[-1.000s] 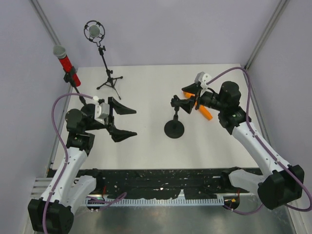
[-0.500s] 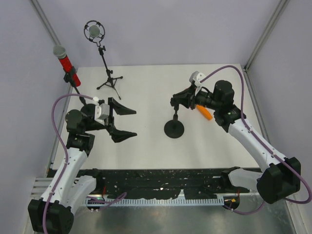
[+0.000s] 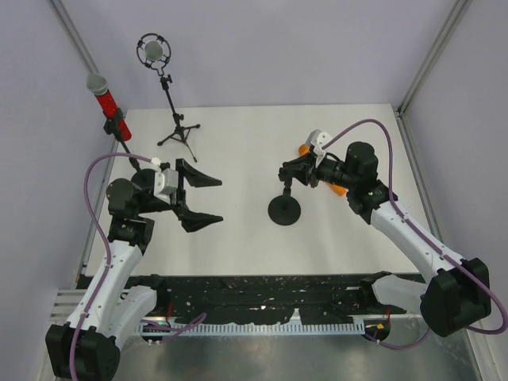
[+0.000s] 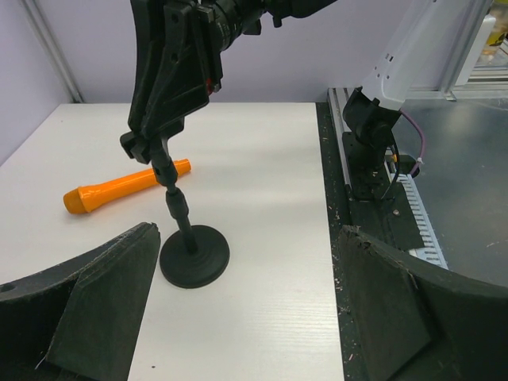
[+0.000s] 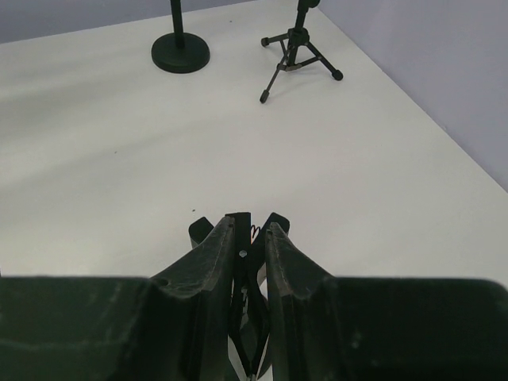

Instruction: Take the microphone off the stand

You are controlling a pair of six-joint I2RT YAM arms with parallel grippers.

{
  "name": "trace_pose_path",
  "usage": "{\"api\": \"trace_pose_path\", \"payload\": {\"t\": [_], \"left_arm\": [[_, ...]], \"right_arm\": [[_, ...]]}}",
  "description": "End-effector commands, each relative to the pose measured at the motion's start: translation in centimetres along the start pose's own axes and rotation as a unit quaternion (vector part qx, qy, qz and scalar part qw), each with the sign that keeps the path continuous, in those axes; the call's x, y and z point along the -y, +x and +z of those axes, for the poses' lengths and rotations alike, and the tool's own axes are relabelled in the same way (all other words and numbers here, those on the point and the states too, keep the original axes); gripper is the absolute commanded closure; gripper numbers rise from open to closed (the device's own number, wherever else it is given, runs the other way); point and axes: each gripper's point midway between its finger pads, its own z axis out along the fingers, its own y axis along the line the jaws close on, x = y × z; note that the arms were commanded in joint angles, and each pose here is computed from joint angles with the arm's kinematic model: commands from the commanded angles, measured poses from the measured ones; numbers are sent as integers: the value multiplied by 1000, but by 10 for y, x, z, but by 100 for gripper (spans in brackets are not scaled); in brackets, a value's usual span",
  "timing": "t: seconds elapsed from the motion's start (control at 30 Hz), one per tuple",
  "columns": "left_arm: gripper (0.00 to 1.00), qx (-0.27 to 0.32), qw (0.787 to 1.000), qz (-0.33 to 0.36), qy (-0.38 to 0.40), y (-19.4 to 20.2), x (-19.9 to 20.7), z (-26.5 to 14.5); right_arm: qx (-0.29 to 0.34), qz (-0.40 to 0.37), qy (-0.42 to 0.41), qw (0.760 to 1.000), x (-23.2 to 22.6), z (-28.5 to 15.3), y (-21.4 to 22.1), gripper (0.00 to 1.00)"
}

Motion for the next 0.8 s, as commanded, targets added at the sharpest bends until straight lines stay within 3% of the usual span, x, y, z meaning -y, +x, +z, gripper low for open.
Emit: {"api": "trace_pose_path", "payload": {"t": [0.0, 0.3, 0.33, 0.47, 0.53, 0.6, 0.77], "left_arm": [[2, 4, 1000, 22, 6, -6, 2, -1], [2, 3, 1000, 20, 7, -6, 3, -1], [2, 4, 1000, 19, 7, -6, 3, -1], [2, 3, 1000, 19, 6, -5, 2, -1], [2, 3, 1000, 18, 7, -5, 2, 0], [2, 4, 1000, 19, 5, -5, 2, -1], [2, 3, 1000, 18, 6, -5, 3, -1]], "right_arm": [[-101, 59, -12, 993, -17, -6, 74, 93], [-144, 78, -29, 986, -23, 0, 103, 90], [-141, 77, -31, 987, -23, 1, 100, 87], [-108, 59, -38, 992, -22, 0, 69, 39], [-87, 46, -47, 994, -25, -3, 49, 28], [-78, 37, -56, 995, -28, -5, 38, 22], [-98, 43, -87, 990, -37, -5, 49, 19]]}}
